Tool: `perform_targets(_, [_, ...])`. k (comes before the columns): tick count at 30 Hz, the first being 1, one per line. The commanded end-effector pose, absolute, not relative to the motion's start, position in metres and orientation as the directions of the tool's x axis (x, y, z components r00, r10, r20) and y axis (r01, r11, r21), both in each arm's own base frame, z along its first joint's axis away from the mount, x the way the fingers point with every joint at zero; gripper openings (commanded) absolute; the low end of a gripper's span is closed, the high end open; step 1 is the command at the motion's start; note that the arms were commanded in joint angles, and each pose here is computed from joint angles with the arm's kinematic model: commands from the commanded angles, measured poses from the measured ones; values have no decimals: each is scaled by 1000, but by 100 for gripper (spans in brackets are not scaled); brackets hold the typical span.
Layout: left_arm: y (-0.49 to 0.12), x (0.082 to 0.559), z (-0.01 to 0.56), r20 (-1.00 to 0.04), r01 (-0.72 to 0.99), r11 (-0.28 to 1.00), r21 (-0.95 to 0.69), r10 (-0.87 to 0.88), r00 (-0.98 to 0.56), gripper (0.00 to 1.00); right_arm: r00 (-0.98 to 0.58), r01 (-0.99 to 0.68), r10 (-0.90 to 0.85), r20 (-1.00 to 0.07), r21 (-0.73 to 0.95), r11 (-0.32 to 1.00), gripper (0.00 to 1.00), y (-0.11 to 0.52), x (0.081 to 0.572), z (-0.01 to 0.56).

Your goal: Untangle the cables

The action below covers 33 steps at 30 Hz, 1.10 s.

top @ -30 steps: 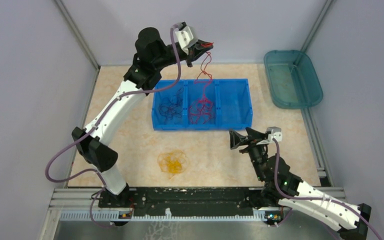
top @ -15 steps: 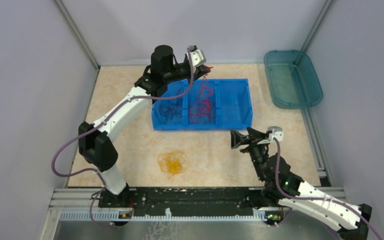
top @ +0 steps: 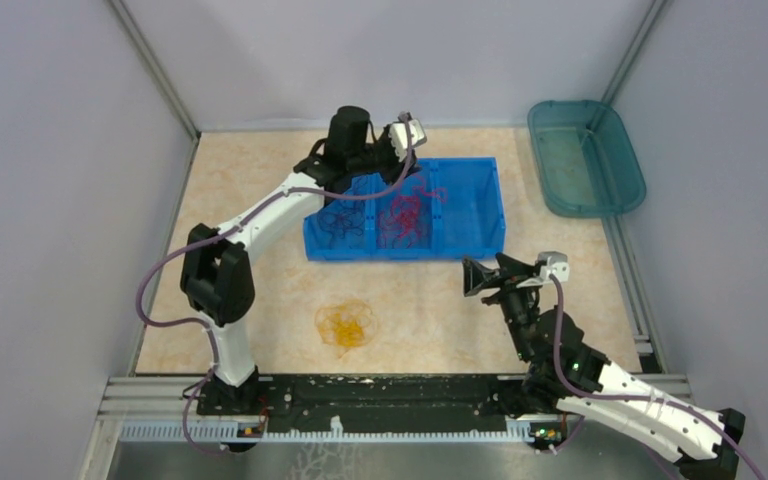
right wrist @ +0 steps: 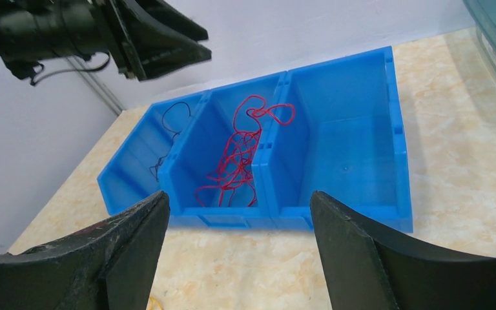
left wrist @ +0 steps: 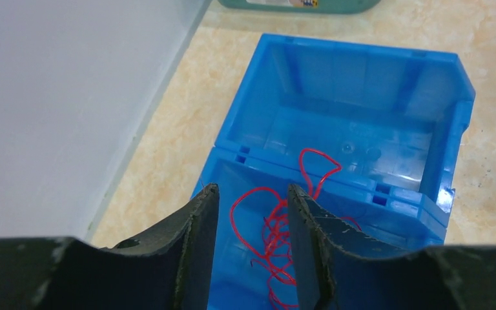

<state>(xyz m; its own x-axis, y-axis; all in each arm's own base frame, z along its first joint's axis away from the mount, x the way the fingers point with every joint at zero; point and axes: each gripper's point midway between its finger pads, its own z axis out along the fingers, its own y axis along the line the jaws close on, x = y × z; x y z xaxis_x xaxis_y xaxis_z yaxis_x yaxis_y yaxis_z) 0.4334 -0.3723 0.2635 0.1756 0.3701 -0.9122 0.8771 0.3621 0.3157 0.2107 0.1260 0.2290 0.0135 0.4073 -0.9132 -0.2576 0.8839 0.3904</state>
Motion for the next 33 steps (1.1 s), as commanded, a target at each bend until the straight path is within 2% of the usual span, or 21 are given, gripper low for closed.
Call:
perform_targets(1, [-371,438,239,-896,873,383,303,425,125,51,67,-265,462,-884,431,863,80,117,209,263])
perform_targets(8, [-359,437,250,-887,863,396,313,447,116,53,63,-268,450,-891,420,867,80,118,209,264])
perform_targets(16, [-368,397,210,-839,934,200,297,521,156,58,-1,-228,426,-905,415,881,81,128,216,257])
perform_targets(21, [-392,405,189,-782,933,58,356,565,263,58,-31,-210,433,-901,429,878,80,125,213,252])
perform_targets(27, [-397,404,156,-656,877,-184,443,601,457,53,-22,-184,450,-893,446,876,80,112,209,252])
perform_targets(30, [-395,405,139,-608,856,-252,451,616,501,47,-23,-171,440,-898,438,883,80,108,209,253])
perform_targets(33, [-397,409,133,-594,849,-261,459,620,512,38,-23,-166,438,-899,435,885,80,106,208,254])
